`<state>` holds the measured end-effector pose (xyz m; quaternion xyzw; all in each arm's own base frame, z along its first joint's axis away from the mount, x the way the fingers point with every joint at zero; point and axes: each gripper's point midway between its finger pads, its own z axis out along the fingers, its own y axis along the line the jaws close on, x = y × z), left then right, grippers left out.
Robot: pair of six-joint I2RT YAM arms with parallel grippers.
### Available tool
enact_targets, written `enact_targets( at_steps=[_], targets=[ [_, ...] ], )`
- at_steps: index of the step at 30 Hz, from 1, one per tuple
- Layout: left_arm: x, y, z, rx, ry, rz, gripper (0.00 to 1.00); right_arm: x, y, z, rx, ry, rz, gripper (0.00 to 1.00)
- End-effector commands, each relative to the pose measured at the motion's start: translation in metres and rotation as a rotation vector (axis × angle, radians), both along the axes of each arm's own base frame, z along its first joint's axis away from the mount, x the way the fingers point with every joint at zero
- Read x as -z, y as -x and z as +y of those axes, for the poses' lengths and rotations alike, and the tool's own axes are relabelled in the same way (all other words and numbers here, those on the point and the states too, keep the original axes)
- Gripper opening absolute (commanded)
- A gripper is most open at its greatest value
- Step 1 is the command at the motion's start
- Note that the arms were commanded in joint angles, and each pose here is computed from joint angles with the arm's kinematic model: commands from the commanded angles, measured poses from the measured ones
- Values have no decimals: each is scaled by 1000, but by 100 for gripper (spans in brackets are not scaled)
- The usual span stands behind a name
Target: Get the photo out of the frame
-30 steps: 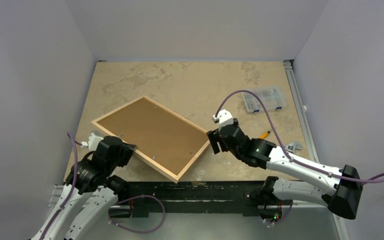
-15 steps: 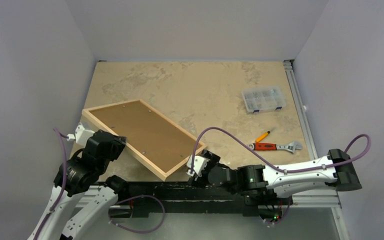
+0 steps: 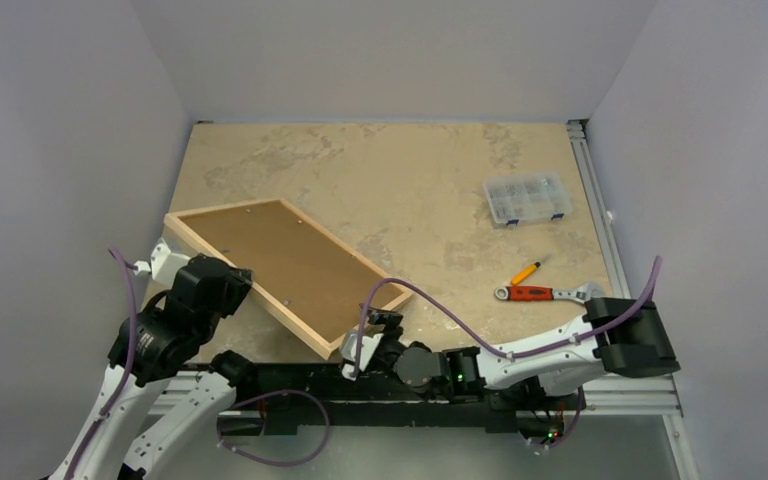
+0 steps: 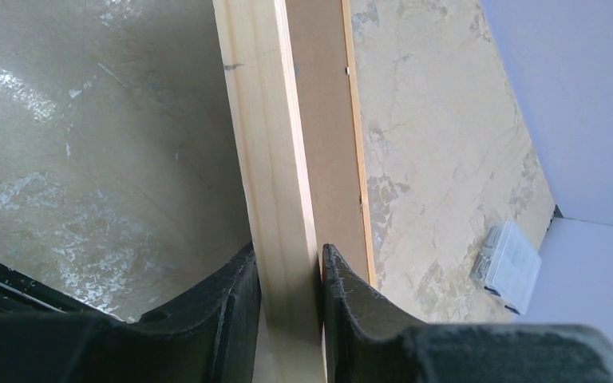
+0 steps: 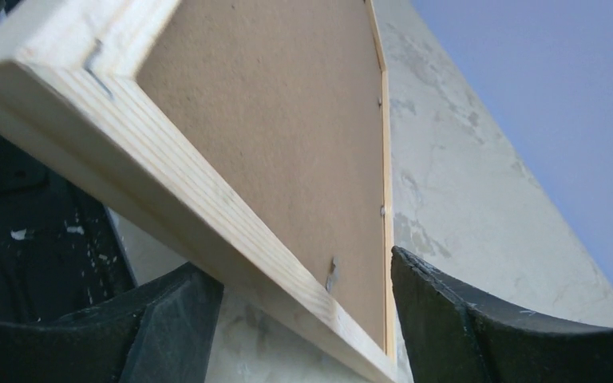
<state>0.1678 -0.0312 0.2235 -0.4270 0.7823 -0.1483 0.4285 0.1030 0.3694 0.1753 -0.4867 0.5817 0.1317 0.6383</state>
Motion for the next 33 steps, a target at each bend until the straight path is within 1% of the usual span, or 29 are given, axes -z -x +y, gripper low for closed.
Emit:
enact_targets(
  at_steps=[1, 6, 10, 16, 18, 19, 20, 23, 24, 25, 26, 27, 29, 33],
  targets=[
    [-23, -5, 9, 13, -74, -60, 0, -35, -2, 21, 2, -134, -72, 68],
    [-27, -6, 8, 22, -81, -64, 0, -36, -10, 28, 64, -149, -125, 65],
    [-26, -5, 7, 26, -80, -61, 0, -38, -9, 32, 46, -175, -126, 62],
    [-31, -6, 5, 36, -63, -90, 0, -31, -8, 40, 23, -157, -121, 31],
    [-34, -6, 4, 49, -58, -103, 0, -28, -11, 40, 22, -165, -101, 24],
    [-35, -6, 3, 54, -56, -109, 4, -27, -12, 39, 19, -169, -91, 21],
    [-37, -7, 2, 58, -55, -113, 12, -25, -16, 38, 22, -173, -81, 18],
    [-46, -5, 2, 78, -56, -139, 46, -22, -22, 34, 13, -181, -47, 11],
    [-51, -4, 2, 86, -61, -152, 53, -22, -23, 33, 3, -184, -38, 9],
    [-56, -3, 3, 91, -64, -168, 59, -20, -25, 32, -6, -177, -23, 5],
    [-62, -2, 5, 95, -69, -184, 63, -21, -26, 30, -22, -182, -5, 1],
    [-70, -1, 6, 100, -75, -204, 66, -20, -29, 29, -35, -182, 12, 0],
    [-88, 4, 8, 119, -82, -242, 68, -20, -32, 26, -70, -191, 47, 0],
    [-124, 12, 6, 162, -60, -325, 68, -21, -34, 22, -134, -190, 78, 0]
  ],
)
